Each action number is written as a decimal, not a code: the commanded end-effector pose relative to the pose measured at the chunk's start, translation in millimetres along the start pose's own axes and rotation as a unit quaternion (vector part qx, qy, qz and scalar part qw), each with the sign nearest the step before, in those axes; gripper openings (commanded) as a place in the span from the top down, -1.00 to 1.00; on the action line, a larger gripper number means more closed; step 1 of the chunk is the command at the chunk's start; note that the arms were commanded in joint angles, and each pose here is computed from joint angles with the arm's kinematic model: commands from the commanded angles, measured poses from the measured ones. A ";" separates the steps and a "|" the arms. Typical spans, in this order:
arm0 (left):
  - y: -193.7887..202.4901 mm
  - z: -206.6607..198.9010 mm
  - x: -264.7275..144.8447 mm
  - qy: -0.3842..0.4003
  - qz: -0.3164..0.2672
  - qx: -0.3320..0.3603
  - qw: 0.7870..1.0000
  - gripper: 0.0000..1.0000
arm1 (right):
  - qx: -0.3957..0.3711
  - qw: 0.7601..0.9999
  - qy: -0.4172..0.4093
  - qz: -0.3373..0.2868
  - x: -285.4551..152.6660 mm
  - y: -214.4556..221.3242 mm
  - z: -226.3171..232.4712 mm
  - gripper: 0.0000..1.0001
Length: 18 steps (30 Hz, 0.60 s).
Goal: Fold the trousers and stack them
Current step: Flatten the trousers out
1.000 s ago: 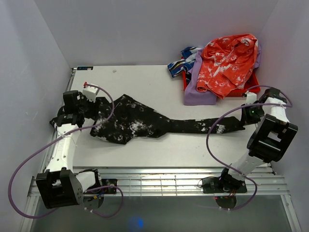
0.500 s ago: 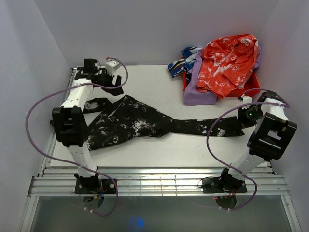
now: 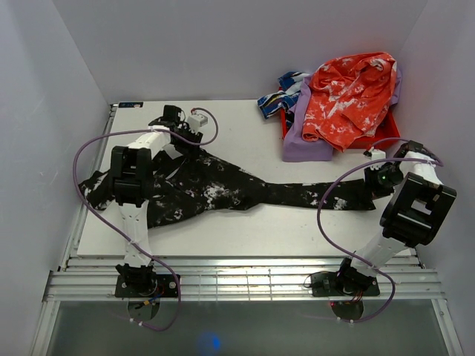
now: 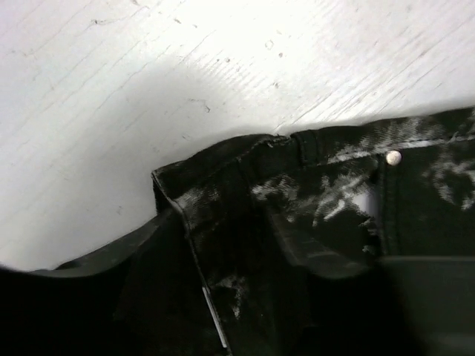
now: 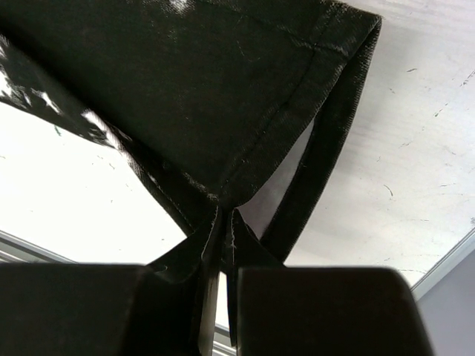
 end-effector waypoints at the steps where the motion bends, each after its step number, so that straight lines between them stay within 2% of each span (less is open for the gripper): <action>1: -6.9 7.7 -11.4 -0.045 -0.001 0.014 0.999 0.12 | -0.022 1.000 0.012 -0.007 -7.6 0.8 1.0 0.85; 4: -15.2 5.1 -25.9 -0.051 -0.012 0.007 0.999 0.76 | -0.034 0.999 0.021 -0.007 -9.9 1.3 -1.8 0.85; 5: -29.8 3.2 -43.1 -0.056 -0.032 0.012 0.998 1.00 | -0.037 0.999 0.023 -0.008 -10.5 1.4 -2.5 0.84; 7: -45.3 2.3 -66.3 -0.068 -0.054 0.005 0.996 1.00 | -0.047 0.998 0.031 -0.010 -13.2 1.4 -5.2 0.84; 8: -63.5 4.9 -96.7 -0.089 -0.084 0.008 0.992 1.00 | -0.050 0.998 0.034 -0.011 -14.4 1.6 -6.5 0.84; 11: -91.8 17.6 -151.0 -0.144 -0.139 -0.013 0.980 1.00 | -0.063 0.997 0.048 -0.013 -18.1 2.7 -13.2 0.84; 12: -104.8 22.1 -184.5 -0.182 -0.163 -0.011 0.970 1.00 | -0.063 0.996 0.054 -0.010 -19.2 5.0 -16.9 0.84; 15: -128.3 36.7 -247.8 -0.270 -0.213 0.003 0.939 1.00 | -0.073 0.995 0.073 -0.009 -23.2 5.5 -28.1 0.84; 18: -138.2 55.7 -280.6 -0.339 -0.232 0.018 0.912 1.00 | -0.080 0.992 0.095 -0.012 -30.5 1.4 -42.2 0.84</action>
Point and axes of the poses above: each gripper's point midway between its finger pads, its own x axis out along the fingers, its own z axis along the line the jaws close on, y = z × x, the point moved 1 cm from there along -x, back along the fingers, and after that the axes turned 10 degrees about x, right-handed, at the moved point
